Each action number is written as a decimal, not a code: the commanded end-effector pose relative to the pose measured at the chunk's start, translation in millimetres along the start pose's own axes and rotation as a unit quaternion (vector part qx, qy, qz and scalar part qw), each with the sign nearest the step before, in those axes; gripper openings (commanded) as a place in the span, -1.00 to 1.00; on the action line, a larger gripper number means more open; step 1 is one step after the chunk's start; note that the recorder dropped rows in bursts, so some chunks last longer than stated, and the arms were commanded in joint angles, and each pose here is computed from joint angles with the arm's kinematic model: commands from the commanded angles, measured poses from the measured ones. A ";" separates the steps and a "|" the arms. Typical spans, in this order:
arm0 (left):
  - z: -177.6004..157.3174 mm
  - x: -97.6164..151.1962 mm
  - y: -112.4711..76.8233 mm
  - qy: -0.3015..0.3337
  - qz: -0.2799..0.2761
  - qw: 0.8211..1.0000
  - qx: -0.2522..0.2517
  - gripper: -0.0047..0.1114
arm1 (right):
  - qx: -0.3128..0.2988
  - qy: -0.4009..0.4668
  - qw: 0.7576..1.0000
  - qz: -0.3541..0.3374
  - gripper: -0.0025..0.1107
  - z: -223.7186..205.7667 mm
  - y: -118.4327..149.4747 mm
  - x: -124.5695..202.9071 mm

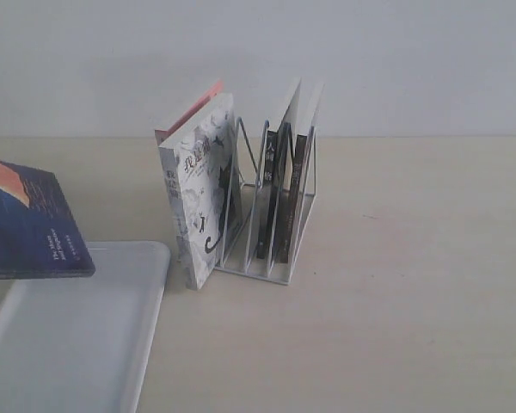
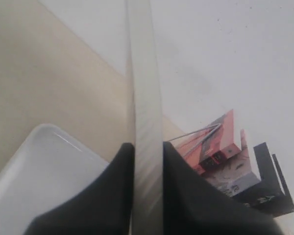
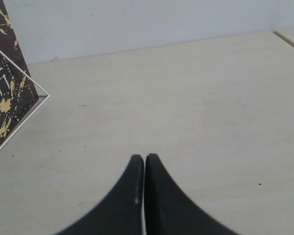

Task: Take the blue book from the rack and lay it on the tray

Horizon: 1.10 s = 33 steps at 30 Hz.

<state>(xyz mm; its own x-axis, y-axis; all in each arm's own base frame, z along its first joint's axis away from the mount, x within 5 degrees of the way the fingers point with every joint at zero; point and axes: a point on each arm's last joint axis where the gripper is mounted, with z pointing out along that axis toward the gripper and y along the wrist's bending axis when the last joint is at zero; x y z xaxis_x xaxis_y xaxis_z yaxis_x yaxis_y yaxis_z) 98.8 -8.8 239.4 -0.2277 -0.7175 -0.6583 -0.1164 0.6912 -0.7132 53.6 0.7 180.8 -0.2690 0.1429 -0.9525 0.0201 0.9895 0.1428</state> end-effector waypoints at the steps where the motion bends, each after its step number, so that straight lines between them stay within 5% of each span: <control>1: 3.3 6.9 14.1 -0.023 -0.023 0.999 -0.007 -0.84 | 0.000 -0.006 1.000 -0.003 -0.96 -0.5 0.0 -1.0; 8: 4.4 28.4 39.7 -0.009 -0.091 0.995 -0.039 -0.84 | 0.000 -0.006 1.000 -0.003 -0.96 -0.5 0.0 -1.0; 17: 4.6 29.0 39.8 -0.017 -0.118 0.993 -0.026 -0.84 | 0.000 -0.010 1.000 -0.003 -0.96 -0.5 0.1 -1.7; 20: 6.2 26.3 36.4 -0.029 -0.116 0.993 -0.006 -0.84 | 0.000 -0.010 1.000 -0.003 -0.96 -0.5 0.1 -1.7; 23: 13.5 29.3 40.0 -0.007 -0.052 0.998 -0.031 -0.84 | 0.000 -0.010 1.000 -0.003 -0.96 -0.5 0.1 -1.7; 33: 35.2 26.1 36.6 -0.003 -0.067 0.997 -0.024 -0.84 | 0.000 -0.010 1.000 -0.003 -0.96 -0.5 0.1 -1.7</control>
<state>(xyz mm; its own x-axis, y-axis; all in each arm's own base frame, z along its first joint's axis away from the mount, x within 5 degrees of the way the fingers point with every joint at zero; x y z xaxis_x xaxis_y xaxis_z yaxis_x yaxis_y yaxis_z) 114.9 -4.9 178.8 -0.2373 -0.8019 -0.5483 -0.2465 0.5956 -0.7645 53.6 0.7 180.8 -0.2690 0.1429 -0.9525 0.0201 0.9895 0.1428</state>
